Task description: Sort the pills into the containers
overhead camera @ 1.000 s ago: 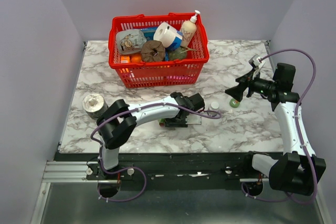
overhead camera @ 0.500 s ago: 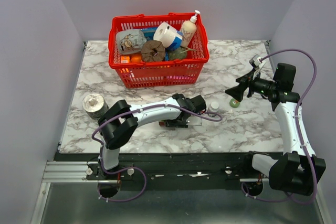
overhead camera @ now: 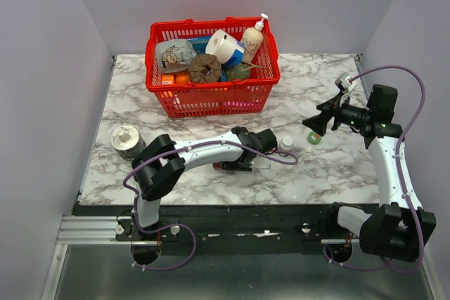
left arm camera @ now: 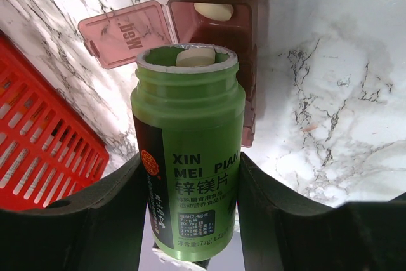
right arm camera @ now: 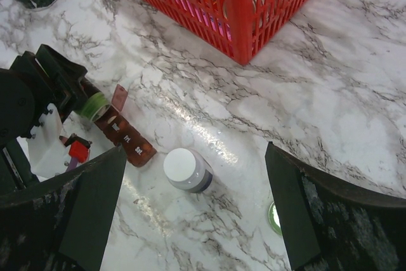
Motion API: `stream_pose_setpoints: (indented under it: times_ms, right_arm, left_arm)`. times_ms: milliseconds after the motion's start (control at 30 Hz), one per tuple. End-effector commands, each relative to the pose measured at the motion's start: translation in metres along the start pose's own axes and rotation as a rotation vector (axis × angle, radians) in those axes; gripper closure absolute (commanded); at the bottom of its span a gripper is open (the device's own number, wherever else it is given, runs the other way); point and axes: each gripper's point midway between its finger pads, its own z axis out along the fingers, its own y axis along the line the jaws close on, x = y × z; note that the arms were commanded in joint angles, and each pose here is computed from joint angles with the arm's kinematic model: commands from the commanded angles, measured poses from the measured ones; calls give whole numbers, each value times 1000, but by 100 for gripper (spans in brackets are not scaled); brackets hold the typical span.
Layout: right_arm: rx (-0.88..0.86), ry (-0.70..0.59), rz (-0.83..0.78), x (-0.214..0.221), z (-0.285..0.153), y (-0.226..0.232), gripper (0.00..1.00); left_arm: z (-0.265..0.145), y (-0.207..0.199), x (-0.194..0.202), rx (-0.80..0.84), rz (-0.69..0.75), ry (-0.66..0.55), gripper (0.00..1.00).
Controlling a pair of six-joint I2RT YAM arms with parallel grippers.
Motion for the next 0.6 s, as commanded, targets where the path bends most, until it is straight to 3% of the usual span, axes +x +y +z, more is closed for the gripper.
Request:
stream_pose_setpoints:
  times_ms: [0,567]
  right_arm:
    - [-25,-26,-27,-13,-4,4,0]
    - [-27,-29,-19,-12,-5,4,0]
  left_arm:
    - [-2,2,3,-45,47,31,100]
    - [-1,4,9,-112,79,65,100]
